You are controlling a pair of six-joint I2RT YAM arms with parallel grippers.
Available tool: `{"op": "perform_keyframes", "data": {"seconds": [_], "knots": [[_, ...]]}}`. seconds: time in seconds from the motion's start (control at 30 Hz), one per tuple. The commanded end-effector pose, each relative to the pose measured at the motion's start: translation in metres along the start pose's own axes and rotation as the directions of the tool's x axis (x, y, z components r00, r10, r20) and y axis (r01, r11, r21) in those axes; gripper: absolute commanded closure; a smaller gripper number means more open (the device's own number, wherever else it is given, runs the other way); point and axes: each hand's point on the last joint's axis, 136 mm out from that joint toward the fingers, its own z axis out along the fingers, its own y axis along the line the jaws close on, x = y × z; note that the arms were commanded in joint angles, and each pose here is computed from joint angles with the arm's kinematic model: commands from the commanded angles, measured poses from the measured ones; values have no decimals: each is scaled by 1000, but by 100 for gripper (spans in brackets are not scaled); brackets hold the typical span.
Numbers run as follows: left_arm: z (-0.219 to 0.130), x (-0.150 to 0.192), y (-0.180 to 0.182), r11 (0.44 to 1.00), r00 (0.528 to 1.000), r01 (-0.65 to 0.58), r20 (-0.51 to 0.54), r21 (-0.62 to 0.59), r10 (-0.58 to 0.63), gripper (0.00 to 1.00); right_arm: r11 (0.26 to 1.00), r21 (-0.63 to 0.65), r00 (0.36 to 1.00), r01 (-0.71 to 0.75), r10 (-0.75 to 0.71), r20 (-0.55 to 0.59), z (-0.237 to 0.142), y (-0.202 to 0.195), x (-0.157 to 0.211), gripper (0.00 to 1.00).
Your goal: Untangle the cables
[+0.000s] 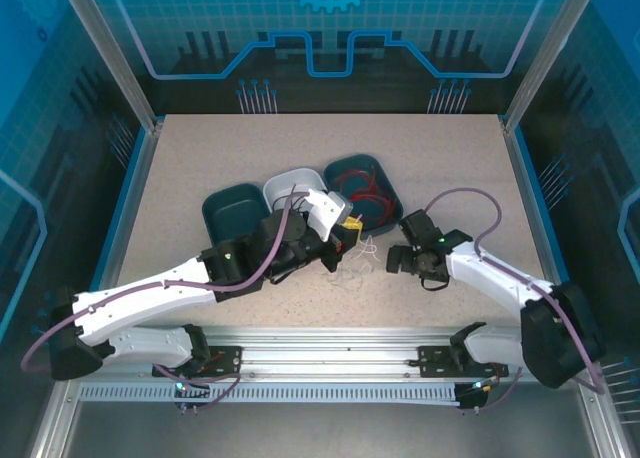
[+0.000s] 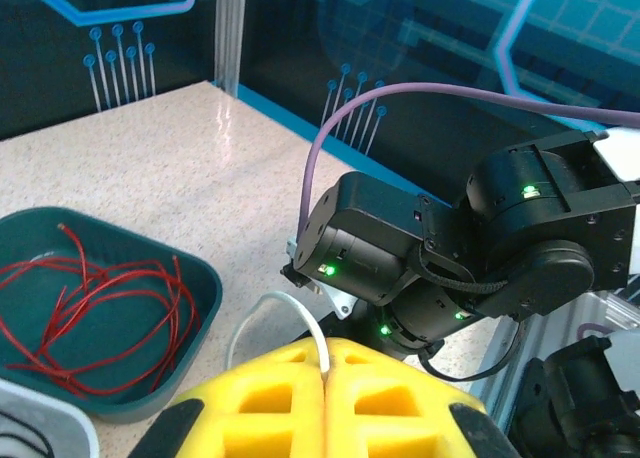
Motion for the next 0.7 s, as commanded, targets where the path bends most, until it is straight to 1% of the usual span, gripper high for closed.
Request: {"op": "perform_keyframes", "data": {"seconds": [0.0,0.13,0.23,0.3,0.37,0.47,0.53,0.67], "knots": [[-18,-40,-23,993,994,-56,97,100,46,100,1000,5,999,-11,11,37,-15,-11,-1,4],[-19,-51,-31,987,989,-101,120,125,86,100,994,-104,993,22,-10,115,-41,2,-11,5],[-17,-55,-39,974,982,-160,127,160,140,100,967,-240,983,80,-36,182,-64,23,-18,5],[-11,-56,-44,967,979,-183,128,175,162,100,927,-349,971,138,-58,230,-83,42,-23,4],[-3,-60,-43,969,977,-184,135,163,163,100,874,-443,959,199,-80,273,-97,59,-24,3],[4,-67,-48,968,975,-183,154,173,157,100,810,-531,944,248,-77,322,-110,77,-26,2],[6,-74,-51,966,974,-180,171,184,149,100,795,-552,944,252,-75,323,-109,82,-24,2],[1,-87,-53,966,966,-188,208,177,150,100,834,-508,961,214,-86,264,-88,77,-20,2]]}}
